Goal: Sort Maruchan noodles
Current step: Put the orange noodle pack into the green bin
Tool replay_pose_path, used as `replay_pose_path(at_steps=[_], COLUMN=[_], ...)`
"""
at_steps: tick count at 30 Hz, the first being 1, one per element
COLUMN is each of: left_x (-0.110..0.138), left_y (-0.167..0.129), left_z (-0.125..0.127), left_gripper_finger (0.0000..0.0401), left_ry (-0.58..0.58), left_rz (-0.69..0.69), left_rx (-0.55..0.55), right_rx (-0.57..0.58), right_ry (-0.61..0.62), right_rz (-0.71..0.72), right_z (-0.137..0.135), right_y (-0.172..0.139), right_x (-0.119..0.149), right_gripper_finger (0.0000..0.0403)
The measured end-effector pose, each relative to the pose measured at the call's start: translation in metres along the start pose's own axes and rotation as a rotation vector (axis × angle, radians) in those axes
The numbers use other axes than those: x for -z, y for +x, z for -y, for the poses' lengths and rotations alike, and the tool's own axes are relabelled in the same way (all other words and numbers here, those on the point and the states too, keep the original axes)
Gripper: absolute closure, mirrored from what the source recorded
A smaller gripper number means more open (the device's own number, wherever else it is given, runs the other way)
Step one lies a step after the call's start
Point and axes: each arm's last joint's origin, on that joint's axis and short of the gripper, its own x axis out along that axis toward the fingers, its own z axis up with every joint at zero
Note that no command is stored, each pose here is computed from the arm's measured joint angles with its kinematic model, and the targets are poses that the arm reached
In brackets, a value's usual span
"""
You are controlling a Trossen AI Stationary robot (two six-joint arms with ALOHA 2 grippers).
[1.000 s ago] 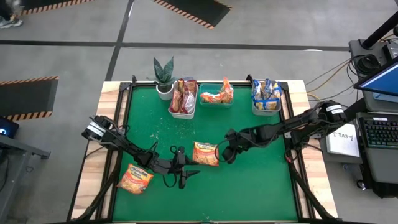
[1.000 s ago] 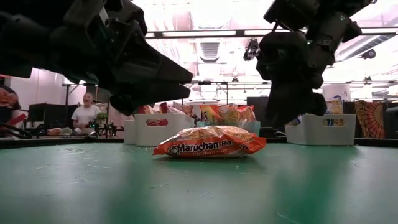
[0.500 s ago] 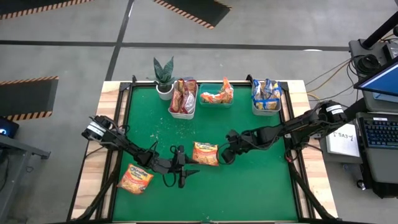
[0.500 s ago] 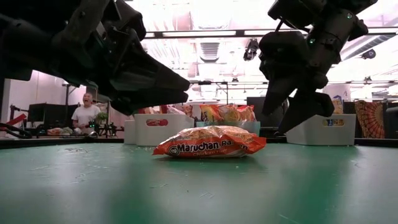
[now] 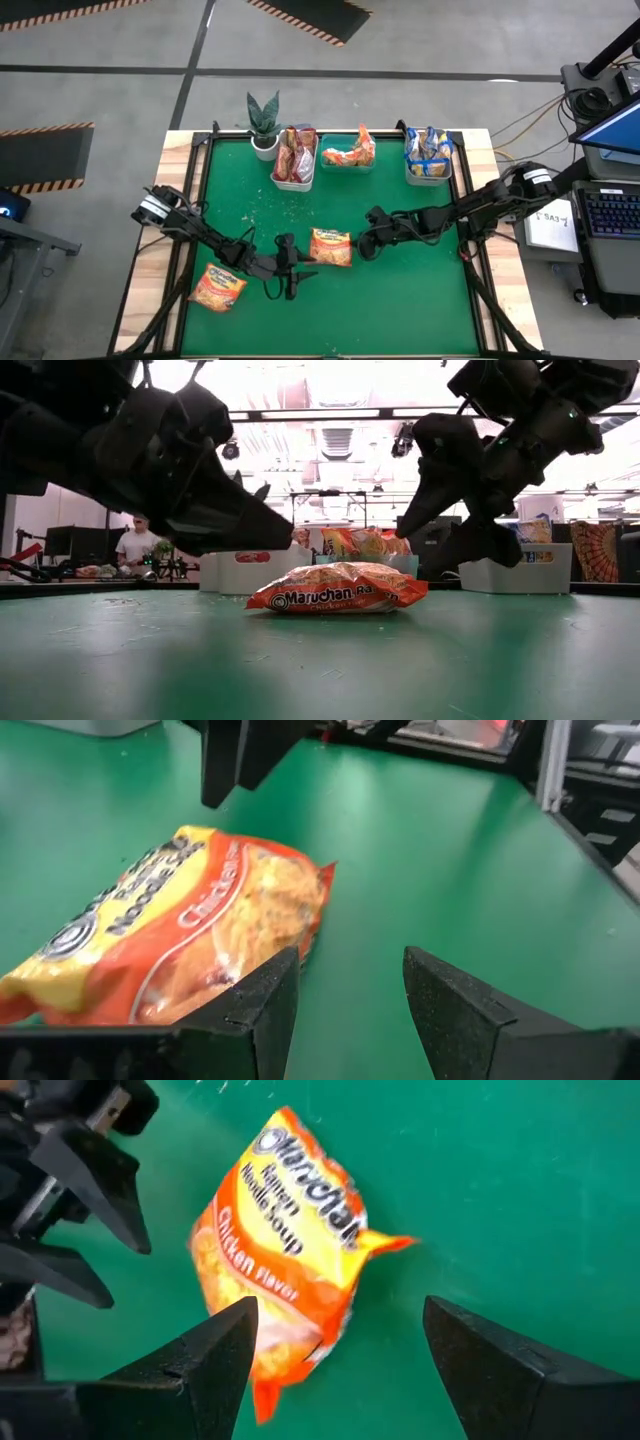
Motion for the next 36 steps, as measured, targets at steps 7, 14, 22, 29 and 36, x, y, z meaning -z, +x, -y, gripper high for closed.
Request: replay_pose_path(at_steps=[7, 14, 22, 29, 36], left_x=[0.006, 0.007, 0.022, 0.034, 0.037], left_y=[-0.002, -0.002, 0.004, 0.009, 0.011], left_z=[-0.006, -0.007, -0.010, -0.014, -0.015], left_gripper_finger=[0.0237, 0.0237, 0.0237, 0.0250, 0.0277], left_ry=[0.011, 0.019, 0.042, 0.011, 0.017], left_rz=[-0.029, -0.037, -0.086, -0.090, -0.088], left_rx=[-0.028, -0.032, -0.054, -0.081, -0.071], right_rx=[0.023, -0.009, -0.073, -0.143, -0.164], right_ry=[-0.005, -0.017, -0.019, -0.021, -0.057], right_rz=[0.030, 0.066, 0.101, 0.130, 0.160], right_z=[0.004, 0.005, 0.006, 0.005, 0.001], right_y=[0.006, 0.024, 0.042, 0.052, 0.063], right_x=[0.002, 0.005, 0.009, 0.010, 0.009], right_gripper_finger=[0.0127, 0.0126, 0.0128, 0.0129, 0.0147])
